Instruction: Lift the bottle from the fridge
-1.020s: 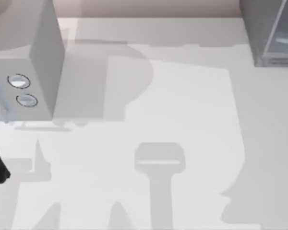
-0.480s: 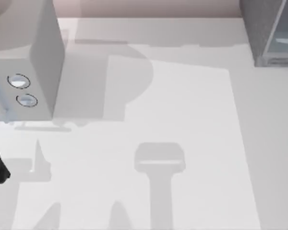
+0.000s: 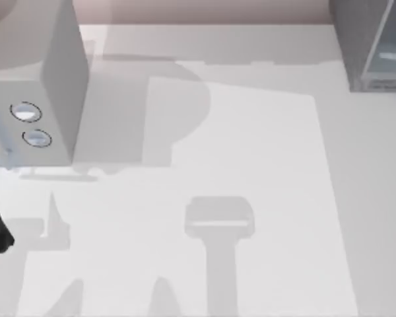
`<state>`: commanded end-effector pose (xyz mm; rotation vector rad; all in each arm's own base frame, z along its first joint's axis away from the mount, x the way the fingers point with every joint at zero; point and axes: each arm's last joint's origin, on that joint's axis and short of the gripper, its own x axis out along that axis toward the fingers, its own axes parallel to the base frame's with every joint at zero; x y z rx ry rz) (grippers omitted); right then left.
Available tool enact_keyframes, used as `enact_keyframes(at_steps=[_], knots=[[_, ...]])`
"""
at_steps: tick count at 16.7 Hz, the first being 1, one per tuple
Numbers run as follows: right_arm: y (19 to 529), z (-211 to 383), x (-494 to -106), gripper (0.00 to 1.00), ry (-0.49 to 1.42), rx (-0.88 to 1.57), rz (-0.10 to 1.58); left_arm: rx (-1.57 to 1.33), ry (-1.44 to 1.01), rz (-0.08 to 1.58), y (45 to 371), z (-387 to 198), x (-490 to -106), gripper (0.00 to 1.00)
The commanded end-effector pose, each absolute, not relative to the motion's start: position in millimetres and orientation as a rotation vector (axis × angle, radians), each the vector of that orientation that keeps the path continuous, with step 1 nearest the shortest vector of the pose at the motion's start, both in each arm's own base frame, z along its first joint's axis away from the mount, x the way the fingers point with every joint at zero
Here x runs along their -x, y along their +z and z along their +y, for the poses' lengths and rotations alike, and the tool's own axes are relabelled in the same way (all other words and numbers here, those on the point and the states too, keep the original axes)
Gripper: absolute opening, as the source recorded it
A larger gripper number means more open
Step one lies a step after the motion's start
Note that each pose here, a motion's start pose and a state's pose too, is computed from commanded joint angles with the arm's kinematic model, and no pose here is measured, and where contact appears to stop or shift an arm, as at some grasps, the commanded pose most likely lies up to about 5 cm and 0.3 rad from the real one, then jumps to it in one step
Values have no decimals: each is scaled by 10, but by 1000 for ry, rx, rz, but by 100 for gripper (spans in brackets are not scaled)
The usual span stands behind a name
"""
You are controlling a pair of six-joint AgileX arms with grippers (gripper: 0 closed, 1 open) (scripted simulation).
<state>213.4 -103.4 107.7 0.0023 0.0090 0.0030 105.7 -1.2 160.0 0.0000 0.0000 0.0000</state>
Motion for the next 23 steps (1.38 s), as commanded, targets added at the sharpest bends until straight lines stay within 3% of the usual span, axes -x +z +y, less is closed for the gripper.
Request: enact_keyframes(at_steps=[3,12,15,23], knots=[[1039,-1115,-2458,100,-1,0,15,0,0,0,1600,-12,-1057,100],[1054,-1155,-4007,100,-9,9,-9,0,0,0,1600,-12,-1057,100],[1048,-1073,-4209,100,-10,6,5,0,0,0,1600,-12,-1057,100],[1029,-1081,-4299,100,-10,4,11,0,0,0,1600,-12,-1057,100]])
